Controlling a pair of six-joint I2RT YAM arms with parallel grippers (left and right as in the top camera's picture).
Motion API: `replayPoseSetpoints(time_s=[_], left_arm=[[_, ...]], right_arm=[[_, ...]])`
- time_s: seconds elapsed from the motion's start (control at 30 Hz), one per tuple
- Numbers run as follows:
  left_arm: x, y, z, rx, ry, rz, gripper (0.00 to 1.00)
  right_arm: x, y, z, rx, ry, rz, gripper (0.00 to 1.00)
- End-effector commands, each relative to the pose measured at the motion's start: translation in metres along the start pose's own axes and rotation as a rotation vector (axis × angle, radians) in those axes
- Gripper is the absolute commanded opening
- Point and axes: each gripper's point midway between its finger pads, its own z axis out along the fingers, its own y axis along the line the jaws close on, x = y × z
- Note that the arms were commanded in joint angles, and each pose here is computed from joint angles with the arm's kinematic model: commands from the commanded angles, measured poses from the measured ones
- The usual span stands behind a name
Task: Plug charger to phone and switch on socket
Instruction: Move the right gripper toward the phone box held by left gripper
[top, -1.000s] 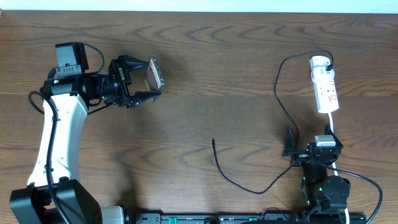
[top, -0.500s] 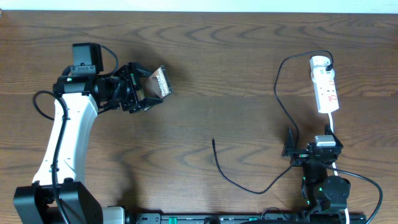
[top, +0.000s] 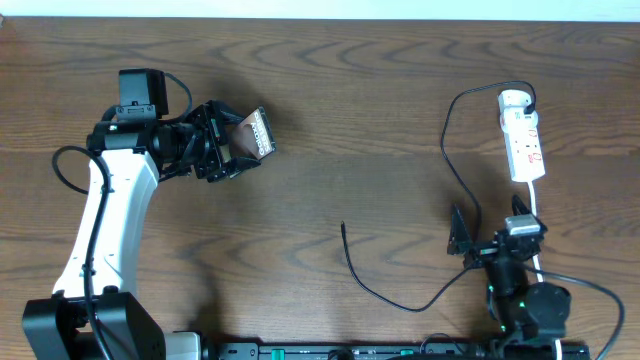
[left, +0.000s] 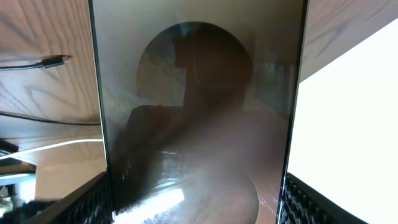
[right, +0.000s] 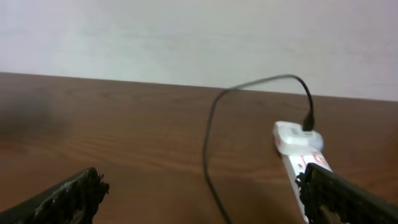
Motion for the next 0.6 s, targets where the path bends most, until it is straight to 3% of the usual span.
replayPoseSetpoints(time_s=[0.0, 0.2, 0.3, 0.57], left_arm=[[0.013, -0.007, -0.010, 0.030, 0.021, 0.038, 0.07], [0.011, -0.007, -0.010, 0.034, 0.008, 0.042, 0.07], [0.009, -0.008, -0.010, 0.038, -0.004, 0.042, 0.07], [0.000, -0.005, -0.006, 0.037, -0.083, 0.046, 0.07]], right_arm=[[-0.051, 0.018, -0.003, -0.100, -0.021, 0.012, 0.99], [-0.092, 0.049, 0.026, -0.316, 0.132, 0.089, 0.99], [-0.105, 0.071, 0.059, -0.471, 0.308, 0.208, 0.99], [-0.066, 0.132, 0.126, -0.688, 0.747, 0.349, 0.99]])
